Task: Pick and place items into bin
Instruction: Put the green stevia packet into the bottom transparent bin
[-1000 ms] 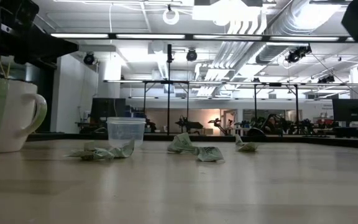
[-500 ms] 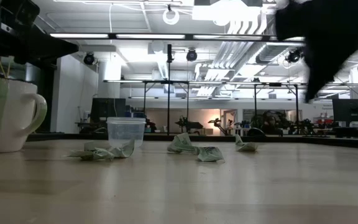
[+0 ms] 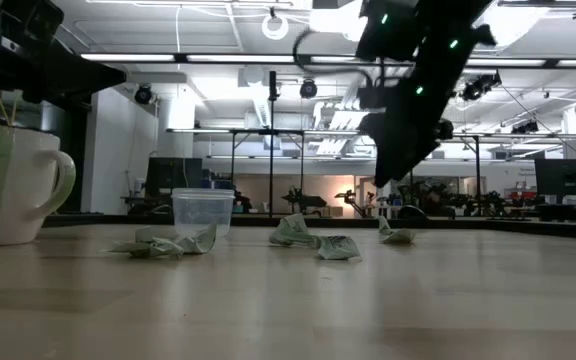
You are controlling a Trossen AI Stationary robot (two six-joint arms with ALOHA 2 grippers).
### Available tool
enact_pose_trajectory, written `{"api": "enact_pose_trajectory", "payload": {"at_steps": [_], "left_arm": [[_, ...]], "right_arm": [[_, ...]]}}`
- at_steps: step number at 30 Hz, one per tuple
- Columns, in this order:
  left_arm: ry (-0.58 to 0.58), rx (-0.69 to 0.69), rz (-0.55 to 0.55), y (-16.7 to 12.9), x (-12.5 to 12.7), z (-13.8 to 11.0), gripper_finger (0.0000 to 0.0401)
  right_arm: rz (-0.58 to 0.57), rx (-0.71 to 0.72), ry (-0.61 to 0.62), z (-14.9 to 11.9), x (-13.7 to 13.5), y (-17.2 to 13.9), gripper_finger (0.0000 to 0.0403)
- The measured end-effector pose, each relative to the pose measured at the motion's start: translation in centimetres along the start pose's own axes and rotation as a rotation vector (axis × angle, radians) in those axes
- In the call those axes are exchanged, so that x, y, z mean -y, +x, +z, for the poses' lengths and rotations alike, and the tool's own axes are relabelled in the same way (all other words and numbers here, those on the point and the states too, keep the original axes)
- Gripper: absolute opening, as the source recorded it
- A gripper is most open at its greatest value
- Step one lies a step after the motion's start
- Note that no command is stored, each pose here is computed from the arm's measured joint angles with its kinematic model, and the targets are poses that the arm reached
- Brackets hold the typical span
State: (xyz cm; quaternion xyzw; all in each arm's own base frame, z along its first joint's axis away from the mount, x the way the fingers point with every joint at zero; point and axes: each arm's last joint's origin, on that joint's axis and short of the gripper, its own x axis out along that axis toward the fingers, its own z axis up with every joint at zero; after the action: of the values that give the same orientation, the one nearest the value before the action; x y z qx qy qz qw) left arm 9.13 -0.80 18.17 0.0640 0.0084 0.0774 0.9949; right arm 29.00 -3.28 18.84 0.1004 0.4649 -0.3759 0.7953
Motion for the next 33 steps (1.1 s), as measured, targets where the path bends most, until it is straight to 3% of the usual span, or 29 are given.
{"api": "enact_pose_trajectory", "payload": {"at_steps": [3,11,26,29,33], "left_arm": [[0.000,0.000,0.000,0.0,0.0,0.0,0.0051],[0.000,0.000,0.000,0.0,0.0,0.0,0.0051],[0.000,0.000,0.000,0.0,0.0,0.0,0.0051],[0.000,0.000,0.000,0.0,0.0,0.0,0.0051],[0.000,0.000,0.000,0.0,0.0,0.0,0.0051]], "right_arm": [[-0.028,-0.020,0.103,1.2,2.1,1.6,0.0261],[0.122,-0.080,0.303,3.5,5.5,5.4,0.0259],[0.093,-0.246,0.299,1.9,5.9,9.6,0.0257],[0.091,-0.251,0.297,1.9,5.8,9.8,0.0243],[0.094,-0.254,0.297,1.8,5.8,9.8,0.0197]]}}
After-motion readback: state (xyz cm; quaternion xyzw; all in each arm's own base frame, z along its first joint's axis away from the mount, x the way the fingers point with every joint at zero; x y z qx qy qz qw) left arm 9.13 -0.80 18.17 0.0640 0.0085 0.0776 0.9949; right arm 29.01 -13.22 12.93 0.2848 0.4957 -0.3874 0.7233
